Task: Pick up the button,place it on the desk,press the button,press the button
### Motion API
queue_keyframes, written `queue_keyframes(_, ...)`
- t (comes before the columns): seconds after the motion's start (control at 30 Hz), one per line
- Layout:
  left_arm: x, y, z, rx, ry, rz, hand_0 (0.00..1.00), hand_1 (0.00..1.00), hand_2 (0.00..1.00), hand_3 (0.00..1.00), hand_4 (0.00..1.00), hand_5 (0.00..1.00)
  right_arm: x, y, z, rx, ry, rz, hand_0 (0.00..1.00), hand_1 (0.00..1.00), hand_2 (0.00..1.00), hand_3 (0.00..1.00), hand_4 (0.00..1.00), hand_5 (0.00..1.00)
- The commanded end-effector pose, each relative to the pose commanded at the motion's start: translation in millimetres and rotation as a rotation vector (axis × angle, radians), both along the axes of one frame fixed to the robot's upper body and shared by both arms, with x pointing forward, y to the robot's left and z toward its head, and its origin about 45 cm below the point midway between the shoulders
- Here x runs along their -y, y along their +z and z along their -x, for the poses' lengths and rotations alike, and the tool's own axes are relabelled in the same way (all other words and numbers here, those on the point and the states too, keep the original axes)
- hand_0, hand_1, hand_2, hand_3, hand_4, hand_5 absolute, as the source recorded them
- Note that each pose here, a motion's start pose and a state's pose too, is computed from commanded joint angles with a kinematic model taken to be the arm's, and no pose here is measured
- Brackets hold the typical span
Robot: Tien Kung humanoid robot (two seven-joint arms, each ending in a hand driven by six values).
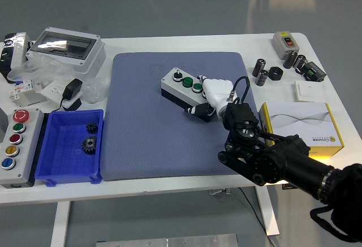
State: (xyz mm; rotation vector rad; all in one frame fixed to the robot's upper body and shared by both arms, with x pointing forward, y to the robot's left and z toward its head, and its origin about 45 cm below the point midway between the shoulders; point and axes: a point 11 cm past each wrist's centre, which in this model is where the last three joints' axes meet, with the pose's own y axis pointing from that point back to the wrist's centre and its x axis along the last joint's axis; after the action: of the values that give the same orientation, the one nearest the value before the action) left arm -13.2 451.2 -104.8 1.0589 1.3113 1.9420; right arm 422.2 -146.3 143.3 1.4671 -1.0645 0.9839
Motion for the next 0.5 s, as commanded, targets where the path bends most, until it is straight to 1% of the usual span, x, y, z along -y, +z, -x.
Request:
queue_keyframes(0.1,0.0,0.0,0.7,0.0,0.0,0.0,0.661,0.63,0.62,0.708,0.751,0.183,0.0,0.3,0.2,0.013,0.003,0.009,0.248,0.462,0.552,0.836,0.866,0.295)
queue_keyframes(0.13,0.0,0.0,0.9,0.0,-0.001,0.0,0.659,0.63,0.62,0.708,0.751,0.182,-0.2,0.0,0.5,0.015,0.006,0.014,0.167,0.376,0.452,0.708,0.494,0.219)
queue_keyframes(0.3,-0.3,0.1,1.6,0.002,-0.001,-0.002,0.659,0.63,0.62,0.708,0.751,0.182,-1.0,-1.9,2.1,0.017,0.022,0.038,0.167,0.376,0.452,0.708,0.494,0.219)
queue_keyframes(0.33,-0.2,0.0,1.7,0.002,-0.001,-0.002,0.656,0.631,0.62,0.706,0.751,0.182,-1.3,-1.4,2.3,0.019,0.026,0.04,0.105,0.311,0.358,0.602,0.392,0.103)
queue_keyframes(0.5,1.2,-0.5,3.2,-0.002,0.0,0.0,0.656,0.631,0.62,0.706,0.751,0.182,-4.8,8.9,3.2,0.051,0.077,0.017,0.105,0.311,0.358,0.602,0.392,0.103)
